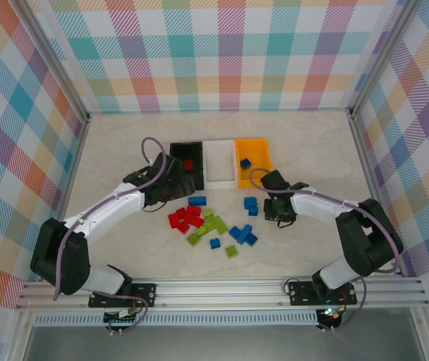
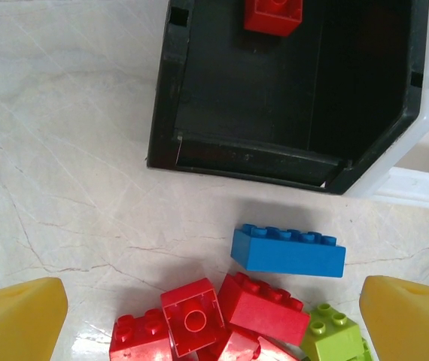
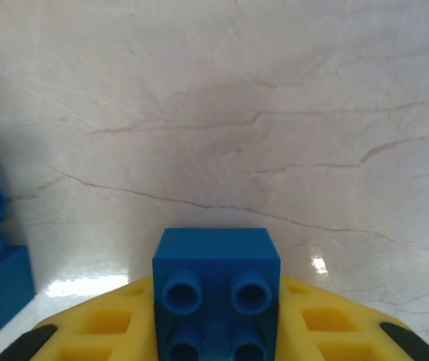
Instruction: Sort the legos into containers by color
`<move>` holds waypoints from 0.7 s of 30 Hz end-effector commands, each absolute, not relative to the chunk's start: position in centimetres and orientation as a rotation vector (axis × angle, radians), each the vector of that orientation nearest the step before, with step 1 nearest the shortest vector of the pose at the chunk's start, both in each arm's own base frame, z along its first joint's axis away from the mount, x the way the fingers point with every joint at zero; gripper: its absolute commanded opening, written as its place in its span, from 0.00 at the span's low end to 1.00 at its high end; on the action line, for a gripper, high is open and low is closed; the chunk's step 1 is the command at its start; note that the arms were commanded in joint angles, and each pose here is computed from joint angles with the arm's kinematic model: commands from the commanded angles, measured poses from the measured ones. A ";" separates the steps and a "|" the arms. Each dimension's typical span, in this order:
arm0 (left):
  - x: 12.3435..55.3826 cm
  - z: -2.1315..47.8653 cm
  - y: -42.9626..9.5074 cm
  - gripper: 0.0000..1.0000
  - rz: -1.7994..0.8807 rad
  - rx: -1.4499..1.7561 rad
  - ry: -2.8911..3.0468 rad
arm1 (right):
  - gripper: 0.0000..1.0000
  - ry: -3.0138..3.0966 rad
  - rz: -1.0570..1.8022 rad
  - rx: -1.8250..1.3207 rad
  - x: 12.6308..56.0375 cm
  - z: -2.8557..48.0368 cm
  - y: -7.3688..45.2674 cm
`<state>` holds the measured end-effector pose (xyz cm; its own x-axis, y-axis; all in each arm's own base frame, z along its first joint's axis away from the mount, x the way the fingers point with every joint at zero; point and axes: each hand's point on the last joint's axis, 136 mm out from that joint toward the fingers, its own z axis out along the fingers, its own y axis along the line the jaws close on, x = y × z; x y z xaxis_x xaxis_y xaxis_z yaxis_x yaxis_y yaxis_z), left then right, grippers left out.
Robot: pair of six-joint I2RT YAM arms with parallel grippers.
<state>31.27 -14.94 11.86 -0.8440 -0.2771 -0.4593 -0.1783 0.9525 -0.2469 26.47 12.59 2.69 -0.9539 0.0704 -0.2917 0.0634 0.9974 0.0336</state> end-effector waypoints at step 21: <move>27.9 11.8 -15.0 0.93 -0.348 -0.208 2.659 | 0.44 2.620 0.225 0.127 46.0 9.2 17.7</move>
<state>29.35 -15.32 12.30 -0.8655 -0.2320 -0.4439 -0.1071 0.9515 -0.2884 45.84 17.69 9.88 -0.8514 0.1312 -0.5079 0.0456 0.9831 0.1776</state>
